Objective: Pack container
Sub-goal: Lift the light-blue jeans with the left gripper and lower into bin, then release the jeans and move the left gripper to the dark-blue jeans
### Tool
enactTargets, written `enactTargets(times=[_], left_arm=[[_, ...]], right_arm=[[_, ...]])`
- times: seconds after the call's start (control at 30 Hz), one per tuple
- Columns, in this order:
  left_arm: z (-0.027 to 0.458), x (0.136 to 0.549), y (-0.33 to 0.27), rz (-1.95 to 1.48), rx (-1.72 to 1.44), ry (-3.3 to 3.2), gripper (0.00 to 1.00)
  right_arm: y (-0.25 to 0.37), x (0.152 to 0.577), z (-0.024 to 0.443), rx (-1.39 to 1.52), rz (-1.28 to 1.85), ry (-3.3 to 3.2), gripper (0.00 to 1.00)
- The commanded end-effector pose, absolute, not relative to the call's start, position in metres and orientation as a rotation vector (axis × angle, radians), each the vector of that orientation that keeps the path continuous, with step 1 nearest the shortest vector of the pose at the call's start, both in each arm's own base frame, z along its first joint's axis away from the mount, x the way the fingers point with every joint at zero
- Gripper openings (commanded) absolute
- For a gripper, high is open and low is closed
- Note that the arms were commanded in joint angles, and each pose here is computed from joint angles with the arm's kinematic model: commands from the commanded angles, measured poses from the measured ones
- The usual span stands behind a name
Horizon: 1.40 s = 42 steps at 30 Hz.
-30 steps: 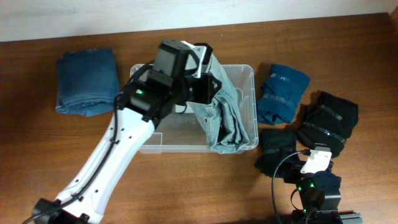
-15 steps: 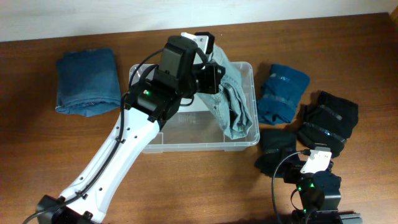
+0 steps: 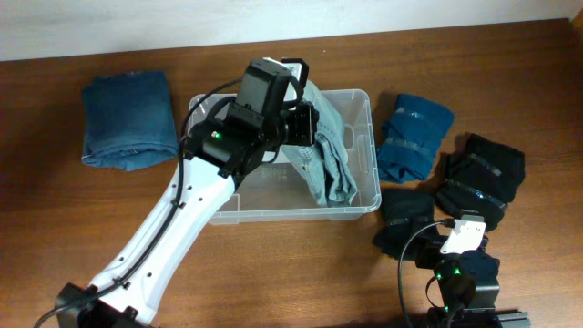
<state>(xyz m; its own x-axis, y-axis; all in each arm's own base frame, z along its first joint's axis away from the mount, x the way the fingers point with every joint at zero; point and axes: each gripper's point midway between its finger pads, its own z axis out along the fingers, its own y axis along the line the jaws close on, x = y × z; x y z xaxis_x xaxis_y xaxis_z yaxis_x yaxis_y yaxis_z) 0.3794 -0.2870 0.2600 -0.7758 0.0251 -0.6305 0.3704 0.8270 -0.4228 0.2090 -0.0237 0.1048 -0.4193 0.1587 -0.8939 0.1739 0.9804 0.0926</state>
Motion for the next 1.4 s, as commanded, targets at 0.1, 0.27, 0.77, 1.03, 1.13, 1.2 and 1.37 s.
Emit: enactTargets(times=[0.1,0.27,0.77,1.03,1.13,1.2,1.37], left_arm=[[0.25,0.382,-0.29,-0.67,0.33,2.388,0.0],[0.242,0.367,-0.297,-0.663,0.366,2.434,0.05],[0.274,0.347,-0.186,-0.529,0.142,2.519,0.62],[0.311,0.355,-0.061,-0.332,-0.183,2.402,0.83],[0.308,0.362,-0.019,-0.26,-0.286,2.387,0.92],[0.3,0.367,0.013,-0.221,-0.384,2.389,0.94],[0.268,0.391,0.078,-0.303,-0.556,2.398,0.99]], right_arm=[[-0.025,0.209,0.103,0.242,-0.02,2.008,0.98],[-0.025,0.209,0.103,0.242,-0.02,2.008,0.98],[-0.025,0.209,0.103,0.242,-0.02,2.008,0.98],[-0.025,0.209,0.103,0.242,-0.02,2.008,0.98],[-0.025,0.209,0.103,0.242,-0.02,2.008,0.98],[-0.025,0.209,0.103,0.242,-0.02,2.008,0.98],[-0.025,0.209,0.103,0.242,-0.02,2.008,0.98]])
